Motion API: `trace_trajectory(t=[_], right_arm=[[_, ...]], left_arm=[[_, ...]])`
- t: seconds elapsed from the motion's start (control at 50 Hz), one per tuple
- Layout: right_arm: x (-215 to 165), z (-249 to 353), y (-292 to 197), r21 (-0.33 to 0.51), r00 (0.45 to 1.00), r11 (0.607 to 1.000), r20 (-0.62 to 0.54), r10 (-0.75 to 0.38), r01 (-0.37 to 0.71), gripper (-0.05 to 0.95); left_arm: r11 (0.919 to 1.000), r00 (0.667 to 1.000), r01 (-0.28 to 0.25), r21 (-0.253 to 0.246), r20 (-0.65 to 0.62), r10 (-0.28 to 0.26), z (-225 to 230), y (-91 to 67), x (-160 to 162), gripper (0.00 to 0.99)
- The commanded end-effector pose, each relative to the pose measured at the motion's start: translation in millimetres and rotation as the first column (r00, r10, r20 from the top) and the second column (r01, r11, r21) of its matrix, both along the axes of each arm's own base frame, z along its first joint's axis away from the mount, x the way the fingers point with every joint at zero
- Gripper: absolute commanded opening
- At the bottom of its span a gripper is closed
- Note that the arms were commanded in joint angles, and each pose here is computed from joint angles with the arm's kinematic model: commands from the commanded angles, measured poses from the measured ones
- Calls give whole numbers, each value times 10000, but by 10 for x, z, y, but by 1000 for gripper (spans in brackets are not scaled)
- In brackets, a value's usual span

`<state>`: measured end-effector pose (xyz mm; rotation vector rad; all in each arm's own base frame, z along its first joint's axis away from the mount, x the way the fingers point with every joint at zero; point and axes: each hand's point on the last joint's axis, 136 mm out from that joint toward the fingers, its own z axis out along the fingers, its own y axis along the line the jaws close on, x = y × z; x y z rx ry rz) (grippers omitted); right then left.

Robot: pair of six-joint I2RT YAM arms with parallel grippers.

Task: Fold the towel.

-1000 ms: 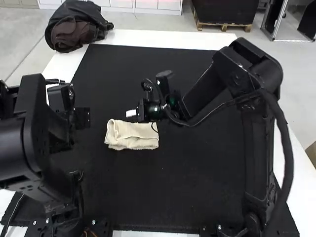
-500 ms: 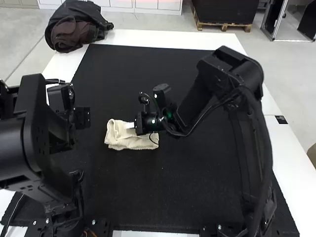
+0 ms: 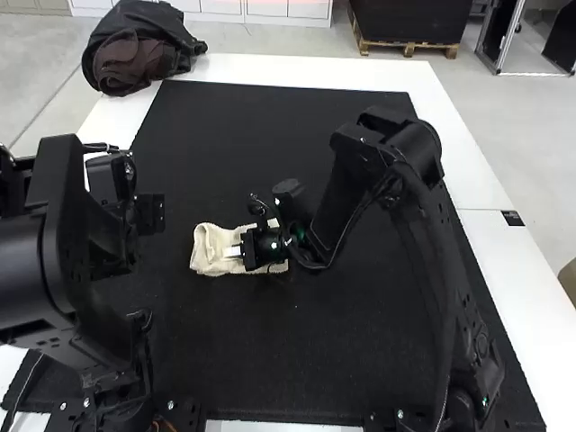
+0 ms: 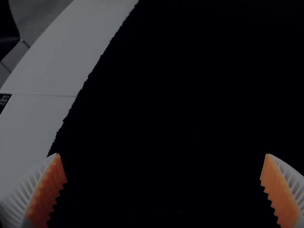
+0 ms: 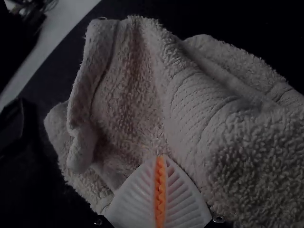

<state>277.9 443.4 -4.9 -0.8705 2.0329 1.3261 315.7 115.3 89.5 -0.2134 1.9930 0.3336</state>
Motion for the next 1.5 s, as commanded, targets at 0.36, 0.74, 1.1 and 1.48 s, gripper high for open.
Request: trace_trajectory(t=[0.36, 0.74, 1.1, 1.48], right_arm=[[181, 1250, -112, 1063, 9930, 9936, 1070, -502, 388, -21], [495, 2973, -941, 2881, 9558, 9390, 1664, -2425, 1881, -21], [335, 3701, -2037, 3870, 8626, 8550, 2283, -4515, 3452, 82], [-427, 4327, -2990, 5699, 7673, 7241, 2352, -5966, 3884, 916]], left_arm=[[9999, 9954, -116, 21, 951, 113, 571, 114, 292, 961], [9939, 9779, 1024, -401, 1873, -932, 1230, -342, 544, 961], [9790, 9371, 2032, -132, 2924, -1906, 1859, -865, 390, 961], [9703, 8690, 2412, 213, 4404, -2257, 2567, -1005, -8, 961]])
